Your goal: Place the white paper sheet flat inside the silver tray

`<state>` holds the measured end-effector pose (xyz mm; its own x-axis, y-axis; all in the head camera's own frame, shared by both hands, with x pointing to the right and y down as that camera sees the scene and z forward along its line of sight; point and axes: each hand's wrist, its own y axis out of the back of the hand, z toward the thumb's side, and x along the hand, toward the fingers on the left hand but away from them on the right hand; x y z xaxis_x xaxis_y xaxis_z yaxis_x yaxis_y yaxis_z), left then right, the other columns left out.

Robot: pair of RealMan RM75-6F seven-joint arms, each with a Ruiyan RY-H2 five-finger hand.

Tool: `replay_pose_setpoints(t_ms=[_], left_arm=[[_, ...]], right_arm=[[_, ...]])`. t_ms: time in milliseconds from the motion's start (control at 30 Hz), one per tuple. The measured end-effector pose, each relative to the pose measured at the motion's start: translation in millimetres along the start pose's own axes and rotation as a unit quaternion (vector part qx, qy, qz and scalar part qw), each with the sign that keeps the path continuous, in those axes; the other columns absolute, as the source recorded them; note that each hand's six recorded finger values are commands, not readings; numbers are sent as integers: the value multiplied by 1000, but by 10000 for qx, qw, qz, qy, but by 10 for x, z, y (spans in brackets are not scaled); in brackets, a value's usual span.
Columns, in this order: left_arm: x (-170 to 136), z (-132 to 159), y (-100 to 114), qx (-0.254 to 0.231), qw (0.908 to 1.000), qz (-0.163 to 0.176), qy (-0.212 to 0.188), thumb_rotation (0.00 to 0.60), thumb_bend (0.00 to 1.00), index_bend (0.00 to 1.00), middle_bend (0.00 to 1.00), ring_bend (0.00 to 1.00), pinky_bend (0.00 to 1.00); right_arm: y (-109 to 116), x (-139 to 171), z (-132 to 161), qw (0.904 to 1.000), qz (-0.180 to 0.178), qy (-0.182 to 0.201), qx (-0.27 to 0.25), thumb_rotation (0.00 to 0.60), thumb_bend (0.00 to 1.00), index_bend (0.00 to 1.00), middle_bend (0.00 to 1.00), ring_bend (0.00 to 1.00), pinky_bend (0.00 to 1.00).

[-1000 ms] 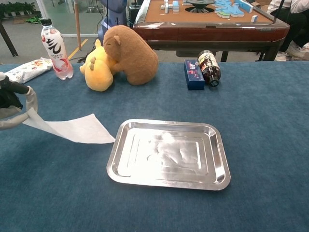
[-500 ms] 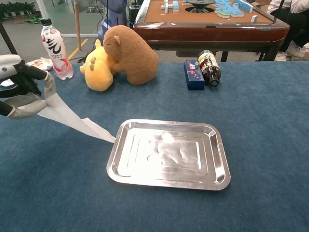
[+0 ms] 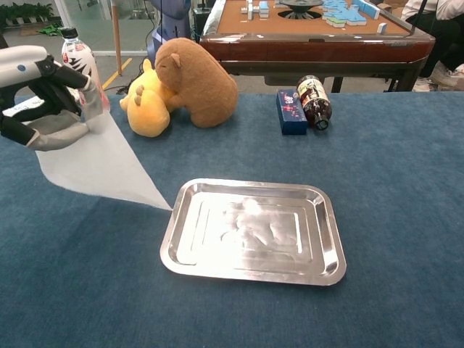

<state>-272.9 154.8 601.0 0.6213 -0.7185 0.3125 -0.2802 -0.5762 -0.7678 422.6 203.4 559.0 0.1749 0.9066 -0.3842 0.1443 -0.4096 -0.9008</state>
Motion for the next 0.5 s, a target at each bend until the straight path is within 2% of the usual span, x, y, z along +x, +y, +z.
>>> replay_pose_setpoints(t_ms=[67, 133, 233, 300, 367, 433, 500], left_arm=[[13, 16, 11, 13, 10000, 19, -14, 600, 478, 665, 867, 718, 824], [25, 35, 14, 53, 10000, 41, -31, 600, 460, 664, 774, 644, 756], [50, 74, 8, 67, 9999, 83, -60, 600, 445, 663, 525, 459, 609], [73, 99, 12, 57, 9999, 116, -79, 600, 441, 662, 324, 294, 483], [94, 122, 16, 23, 9999, 133, -96, 600, 441, 662, 219, 192, 395], [119, 143, 23, 9, 9998, 147, -108, 600, 441, 662, 152, 116, 314], [148, 160, 30, 10, 9998, 162, -106, 600, 441, 662, 125, 77, 258]], right_arm=[[-5, -2, -2, 10000, 9, -6, 3, 600, 63, 496, 428, 344, 471], [-6, -3, -2, 10000, 12, -5, 2, 600, 63, 496, 429, 344, 471], [-1, -1, -2, 10000, 2, -3, -4, 600, 63, 496, 428, 344, 471], [3, 0, -3, 10000, -6, -4, -6, 600, 63, 496, 429, 344, 471], [4, 1, -4, 10000, -5, -5, -7, 600, 63, 496, 429, 344, 471], [2, 1, -5, 10000, -2, -5, -7, 600, 63, 496, 428, 344, 471], [1, 0, -6, 10000, 3, -5, -8, 600, 64, 496, 429, 344, 471]])
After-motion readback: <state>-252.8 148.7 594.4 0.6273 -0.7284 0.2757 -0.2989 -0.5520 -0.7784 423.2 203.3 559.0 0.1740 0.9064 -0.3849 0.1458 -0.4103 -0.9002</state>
